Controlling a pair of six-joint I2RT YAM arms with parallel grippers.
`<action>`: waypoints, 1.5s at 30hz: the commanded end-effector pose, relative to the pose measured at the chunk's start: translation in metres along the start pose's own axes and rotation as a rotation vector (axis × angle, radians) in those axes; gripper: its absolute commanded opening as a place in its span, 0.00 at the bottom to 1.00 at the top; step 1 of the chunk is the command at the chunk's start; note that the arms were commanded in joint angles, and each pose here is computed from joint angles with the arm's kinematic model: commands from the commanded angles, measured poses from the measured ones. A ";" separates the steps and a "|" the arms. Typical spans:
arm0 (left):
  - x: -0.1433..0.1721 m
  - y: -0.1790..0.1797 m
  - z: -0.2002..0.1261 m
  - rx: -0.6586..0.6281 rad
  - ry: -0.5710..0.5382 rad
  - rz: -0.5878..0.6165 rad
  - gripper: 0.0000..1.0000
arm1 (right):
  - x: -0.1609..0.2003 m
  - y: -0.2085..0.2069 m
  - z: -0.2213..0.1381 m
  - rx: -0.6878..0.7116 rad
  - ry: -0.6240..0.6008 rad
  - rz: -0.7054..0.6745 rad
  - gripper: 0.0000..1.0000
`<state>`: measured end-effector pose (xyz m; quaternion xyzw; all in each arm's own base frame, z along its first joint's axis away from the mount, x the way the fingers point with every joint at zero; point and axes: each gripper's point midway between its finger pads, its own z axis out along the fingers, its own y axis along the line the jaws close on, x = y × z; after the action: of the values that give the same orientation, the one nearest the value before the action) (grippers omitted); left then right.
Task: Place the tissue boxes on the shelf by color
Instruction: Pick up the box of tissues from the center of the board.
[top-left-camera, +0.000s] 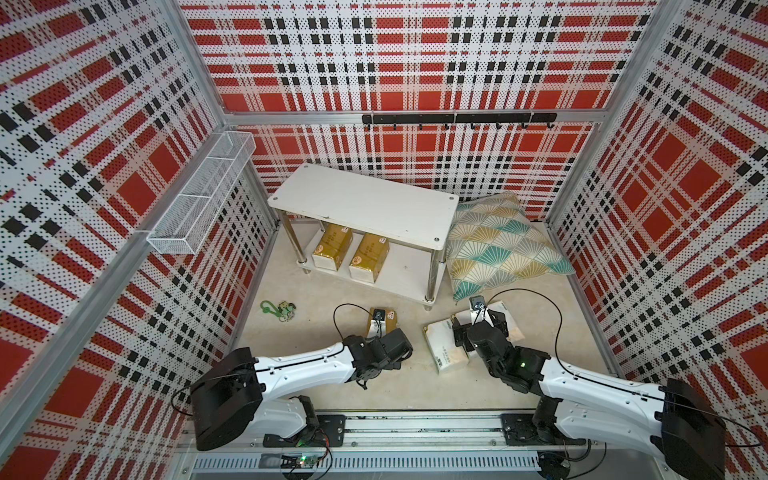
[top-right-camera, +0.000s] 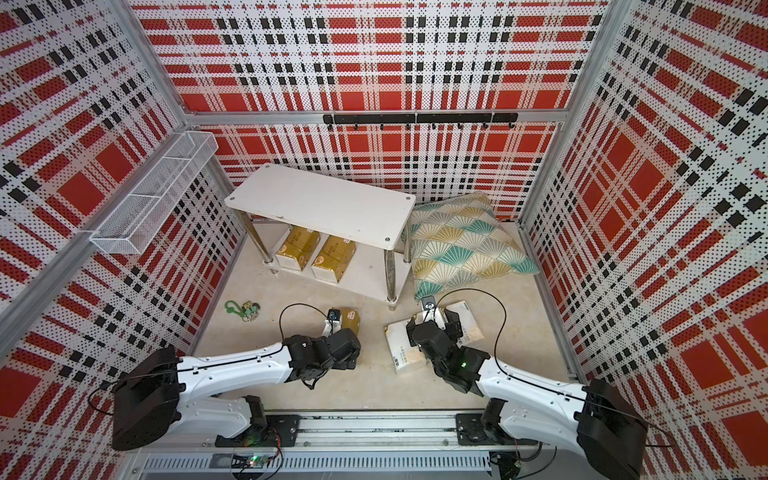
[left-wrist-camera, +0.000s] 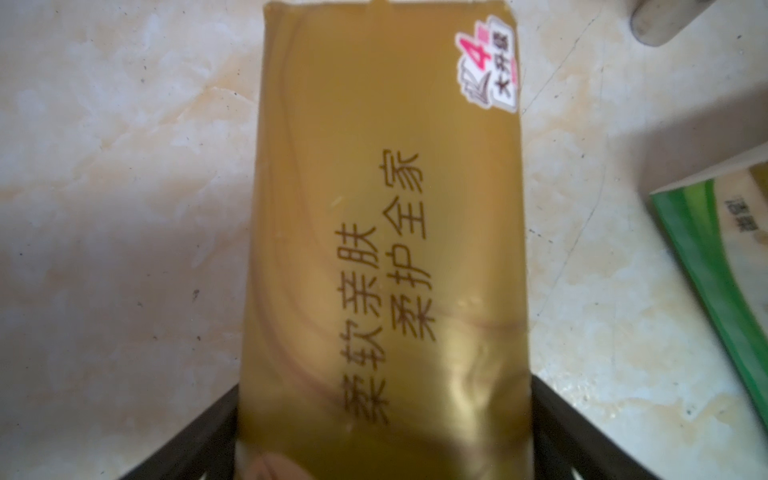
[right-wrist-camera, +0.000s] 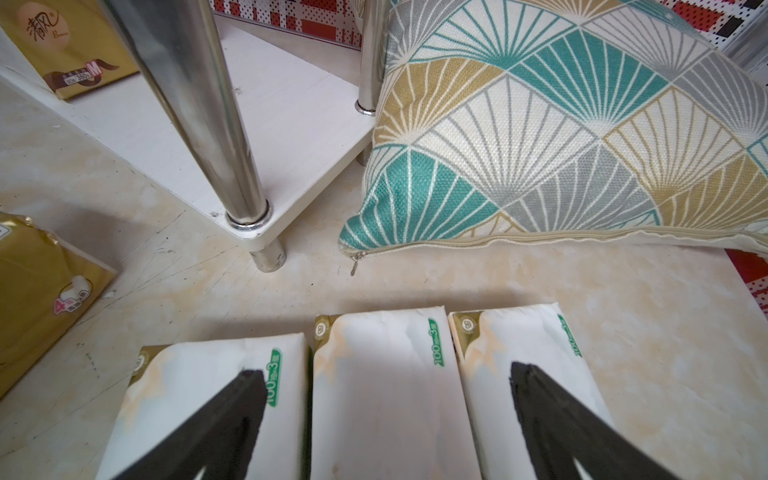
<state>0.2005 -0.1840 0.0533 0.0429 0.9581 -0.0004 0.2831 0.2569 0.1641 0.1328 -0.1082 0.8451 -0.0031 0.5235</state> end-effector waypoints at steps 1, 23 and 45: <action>0.005 0.003 0.004 0.003 0.008 0.000 1.00 | -0.005 -0.001 0.000 0.012 -0.008 0.006 1.00; 0.009 0.011 0.018 0.008 -0.011 -0.017 0.96 | 0.000 -0.002 0.000 0.013 0.004 0.009 1.00; -0.017 0.011 -0.020 0.033 -0.096 -0.090 0.86 | 0.002 0.001 0.003 0.009 0.016 0.002 1.00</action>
<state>0.1954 -0.1670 0.0544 0.0202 0.9541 -0.0188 0.2981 0.2571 0.1642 0.1286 -0.1100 0.8478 -0.0071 0.5188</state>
